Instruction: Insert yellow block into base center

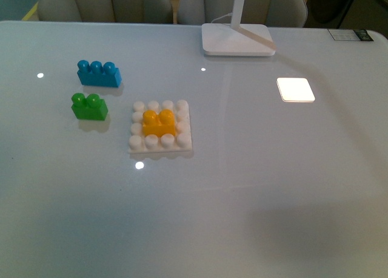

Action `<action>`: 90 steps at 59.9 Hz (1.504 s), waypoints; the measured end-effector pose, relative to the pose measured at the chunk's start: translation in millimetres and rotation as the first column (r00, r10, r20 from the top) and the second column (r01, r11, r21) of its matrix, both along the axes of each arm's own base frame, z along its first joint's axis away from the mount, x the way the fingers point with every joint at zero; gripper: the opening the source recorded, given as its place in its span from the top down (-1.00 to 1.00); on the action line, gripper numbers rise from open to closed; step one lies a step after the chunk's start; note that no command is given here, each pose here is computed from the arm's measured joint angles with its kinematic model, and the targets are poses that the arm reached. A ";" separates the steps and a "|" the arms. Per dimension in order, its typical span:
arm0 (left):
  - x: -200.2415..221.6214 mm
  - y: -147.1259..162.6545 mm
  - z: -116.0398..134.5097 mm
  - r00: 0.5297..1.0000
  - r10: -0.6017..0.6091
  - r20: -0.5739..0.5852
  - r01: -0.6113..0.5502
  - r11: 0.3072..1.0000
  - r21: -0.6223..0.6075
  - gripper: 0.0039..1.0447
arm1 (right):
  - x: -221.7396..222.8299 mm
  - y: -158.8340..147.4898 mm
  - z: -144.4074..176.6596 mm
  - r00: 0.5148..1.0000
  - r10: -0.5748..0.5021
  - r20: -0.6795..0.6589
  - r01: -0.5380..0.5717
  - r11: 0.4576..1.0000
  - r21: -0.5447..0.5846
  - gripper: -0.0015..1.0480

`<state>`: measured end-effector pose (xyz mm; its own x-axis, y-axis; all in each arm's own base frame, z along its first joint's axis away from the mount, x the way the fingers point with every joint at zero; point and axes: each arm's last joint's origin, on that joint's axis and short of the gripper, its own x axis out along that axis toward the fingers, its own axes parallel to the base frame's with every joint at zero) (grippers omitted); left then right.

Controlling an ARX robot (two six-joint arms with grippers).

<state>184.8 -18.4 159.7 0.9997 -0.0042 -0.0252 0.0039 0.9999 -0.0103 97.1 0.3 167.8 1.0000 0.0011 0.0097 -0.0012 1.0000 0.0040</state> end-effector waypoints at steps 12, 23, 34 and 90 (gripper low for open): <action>-22.2 12.2 2.5 1.000 -0.023 0.007 0.023 1.000 0.000 0.96 | 0.0 0.0 0.0 1.000 0.000 0.000 0.000 1.000 0.000 -0.83; -34.8 17.6 4.0 1.000 0.000 0.014 0.000 1.000 0.000 0.96 | 0.0 0.0 0.0 1.000 0.000 0.000 0.000 1.000 0.000 -0.83; -46.0 17.8 5.7 1.000 0.000 0.019 0.000 1.000 0.000 0.96 | 0.0 0.0 0.0 1.000 0.000 0.000 0.000 1.000 0.000 -0.83; -74.9 17.9 10.9 0.999 0.000 0.039 0.000 1.000 0.000 0.96 | 0.0 0.0 0.0 1.000 0.000 0.000 0.000 1.000 0.000 -0.83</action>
<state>109.9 -0.5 170.5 0.9999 -0.0042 0.0135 0.0043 0.9999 -0.0101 97.1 0.2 167.8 1.0000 0.0008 0.0097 -0.0008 1.0000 0.0040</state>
